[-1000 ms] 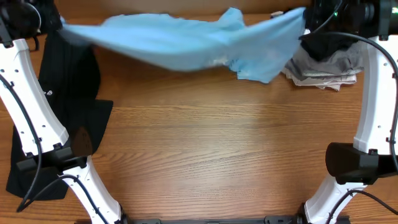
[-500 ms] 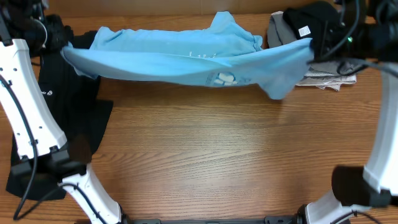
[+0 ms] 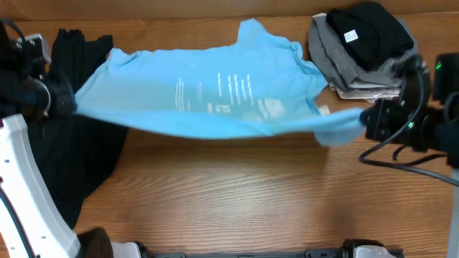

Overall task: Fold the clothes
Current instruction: 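Lay the T-shirt flat on the table and release both grippers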

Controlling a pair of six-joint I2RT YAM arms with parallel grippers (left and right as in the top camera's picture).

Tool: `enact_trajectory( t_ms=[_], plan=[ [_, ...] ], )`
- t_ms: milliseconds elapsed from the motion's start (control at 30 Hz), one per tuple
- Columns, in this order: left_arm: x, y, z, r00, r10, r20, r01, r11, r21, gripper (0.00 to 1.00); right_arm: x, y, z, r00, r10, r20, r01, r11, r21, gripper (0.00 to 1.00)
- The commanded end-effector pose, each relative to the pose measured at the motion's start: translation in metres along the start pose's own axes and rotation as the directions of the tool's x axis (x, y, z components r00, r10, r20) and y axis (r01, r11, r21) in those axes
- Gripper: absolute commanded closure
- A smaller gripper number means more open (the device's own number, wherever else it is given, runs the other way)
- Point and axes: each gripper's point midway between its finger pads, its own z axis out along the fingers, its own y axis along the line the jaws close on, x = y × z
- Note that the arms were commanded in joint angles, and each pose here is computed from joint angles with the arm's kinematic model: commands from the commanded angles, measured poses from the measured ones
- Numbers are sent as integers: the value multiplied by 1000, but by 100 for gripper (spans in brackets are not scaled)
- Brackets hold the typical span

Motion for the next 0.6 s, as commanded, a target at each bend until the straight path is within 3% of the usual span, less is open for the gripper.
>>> enact_trajectory(
  t_ms=[0,133,400,567],
  plan=[
    [24,6,19,995,-3,-97,1,1000,-22,96,21,-6,13,999,28,-43,-28,1000,5,96],
    [52,7,34,985,-28,-173,24,999,-27,96,46,-13,26,992,90,-91,-89,996,18,96],
    [89,22,49,974,-127,-188,105,987,-125,96,83,-26,58,968,182,-171,-177,983,43,96],
    [96,33,70,967,-185,-175,151,969,-193,96,80,-32,79,966,185,-179,-180,983,46,96]
  ],
)
